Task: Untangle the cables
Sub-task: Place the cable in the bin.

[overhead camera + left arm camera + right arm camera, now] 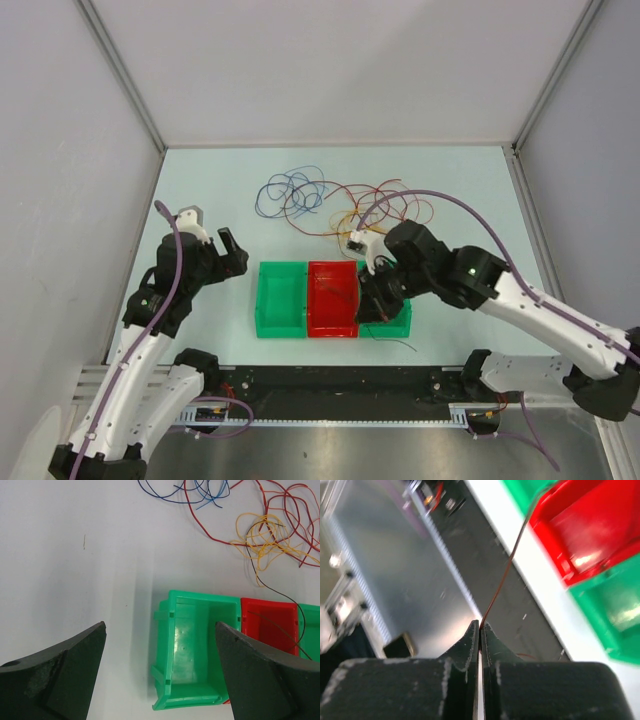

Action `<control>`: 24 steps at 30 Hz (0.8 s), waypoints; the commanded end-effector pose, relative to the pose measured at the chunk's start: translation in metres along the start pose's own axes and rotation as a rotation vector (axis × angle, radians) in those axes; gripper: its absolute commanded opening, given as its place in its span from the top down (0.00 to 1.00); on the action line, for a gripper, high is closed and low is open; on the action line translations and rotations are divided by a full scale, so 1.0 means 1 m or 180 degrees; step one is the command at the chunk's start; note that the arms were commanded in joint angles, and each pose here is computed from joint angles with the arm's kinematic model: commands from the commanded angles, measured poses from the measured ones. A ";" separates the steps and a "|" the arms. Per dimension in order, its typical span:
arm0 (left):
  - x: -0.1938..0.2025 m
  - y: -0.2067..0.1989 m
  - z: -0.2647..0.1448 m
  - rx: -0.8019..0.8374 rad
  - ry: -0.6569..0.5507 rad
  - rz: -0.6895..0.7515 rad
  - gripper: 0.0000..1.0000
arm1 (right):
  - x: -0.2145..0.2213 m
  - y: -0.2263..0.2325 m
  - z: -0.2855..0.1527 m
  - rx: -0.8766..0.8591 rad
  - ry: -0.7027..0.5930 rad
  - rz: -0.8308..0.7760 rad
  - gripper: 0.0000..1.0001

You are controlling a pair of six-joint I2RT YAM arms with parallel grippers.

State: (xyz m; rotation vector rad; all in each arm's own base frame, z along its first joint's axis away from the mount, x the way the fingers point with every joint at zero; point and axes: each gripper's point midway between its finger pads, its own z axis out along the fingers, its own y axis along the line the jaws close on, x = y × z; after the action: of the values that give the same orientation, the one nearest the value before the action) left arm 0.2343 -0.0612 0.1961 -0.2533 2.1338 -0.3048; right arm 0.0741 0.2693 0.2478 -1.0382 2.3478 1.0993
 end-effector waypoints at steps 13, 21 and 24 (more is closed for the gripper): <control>-0.011 -0.009 -0.004 0.0114 -0.0107 0.0029 0.05 | -0.107 -0.054 0.064 0.0334 -0.0933 0.0227 1.00; -0.011 -0.008 -0.003 0.0092 -0.0095 0.0030 0.05 | -0.120 -0.068 0.077 0.0369 -0.1319 0.0416 1.00; -0.011 -0.008 -0.002 0.0090 -0.0091 0.0030 0.06 | -0.124 -0.076 0.075 0.0368 -0.1498 0.0519 1.00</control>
State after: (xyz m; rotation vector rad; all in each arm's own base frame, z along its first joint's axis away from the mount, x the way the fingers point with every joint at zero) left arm 0.2344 -0.0624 0.1952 -0.2487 2.1388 -0.3065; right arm 0.1921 0.3481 0.2114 -0.6220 2.2225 1.0670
